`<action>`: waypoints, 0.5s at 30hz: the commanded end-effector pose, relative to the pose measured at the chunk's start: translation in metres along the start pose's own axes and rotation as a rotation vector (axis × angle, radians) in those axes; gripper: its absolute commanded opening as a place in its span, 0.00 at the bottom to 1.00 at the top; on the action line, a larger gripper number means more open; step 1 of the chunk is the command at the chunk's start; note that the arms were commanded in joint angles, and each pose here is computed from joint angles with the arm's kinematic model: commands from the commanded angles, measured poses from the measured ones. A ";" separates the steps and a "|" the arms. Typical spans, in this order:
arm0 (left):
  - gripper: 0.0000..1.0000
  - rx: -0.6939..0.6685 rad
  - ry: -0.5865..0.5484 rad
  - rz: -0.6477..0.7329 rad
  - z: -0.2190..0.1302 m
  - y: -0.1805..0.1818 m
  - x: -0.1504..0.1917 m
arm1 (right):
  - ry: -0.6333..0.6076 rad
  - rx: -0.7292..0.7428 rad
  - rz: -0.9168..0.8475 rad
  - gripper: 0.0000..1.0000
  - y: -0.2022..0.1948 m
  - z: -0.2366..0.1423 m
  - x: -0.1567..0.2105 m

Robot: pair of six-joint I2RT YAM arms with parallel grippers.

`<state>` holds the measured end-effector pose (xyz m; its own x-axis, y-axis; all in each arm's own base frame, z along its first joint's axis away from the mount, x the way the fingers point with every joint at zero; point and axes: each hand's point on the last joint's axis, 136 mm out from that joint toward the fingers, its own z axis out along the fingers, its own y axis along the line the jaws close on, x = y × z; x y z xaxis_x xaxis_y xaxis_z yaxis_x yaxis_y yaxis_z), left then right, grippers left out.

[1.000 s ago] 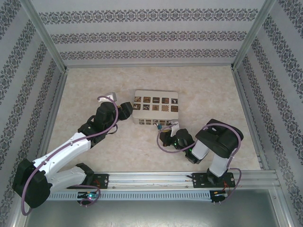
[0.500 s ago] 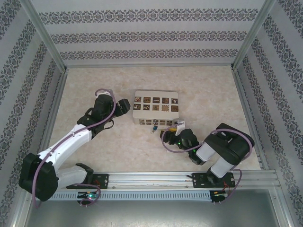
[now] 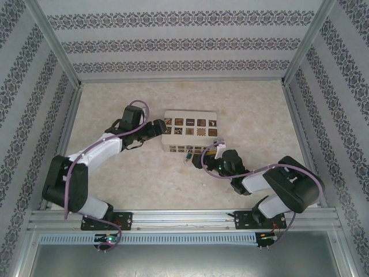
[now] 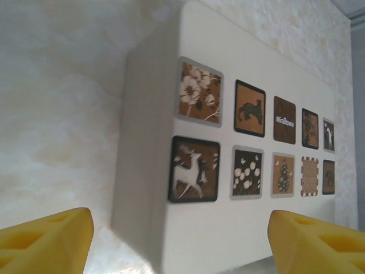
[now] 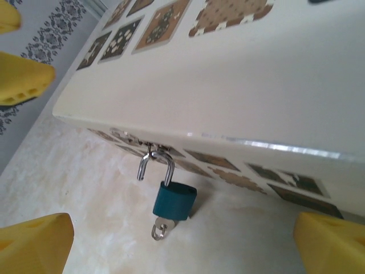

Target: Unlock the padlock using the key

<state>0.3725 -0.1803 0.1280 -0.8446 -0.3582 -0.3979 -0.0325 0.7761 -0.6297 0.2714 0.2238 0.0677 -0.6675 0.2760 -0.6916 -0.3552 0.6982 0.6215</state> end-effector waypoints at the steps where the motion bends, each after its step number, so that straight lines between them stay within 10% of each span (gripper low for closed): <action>1: 0.75 0.068 0.093 0.029 0.011 -0.012 0.004 | -0.006 -0.067 0.028 0.98 0.013 0.003 -0.015; 15: 0.49 -0.024 0.225 -0.004 0.044 0.023 0.048 | 0.001 -0.093 0.046 0.99 0.005 0.021 -0.048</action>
<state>0.3768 -0.2045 0.0872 -0.9197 -0.2706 -0.2843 -0.0212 0.7575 -0.6525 0.3046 0.2198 0.0823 -0.6939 0.3101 -0.6499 -0.3424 0.6519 0.6766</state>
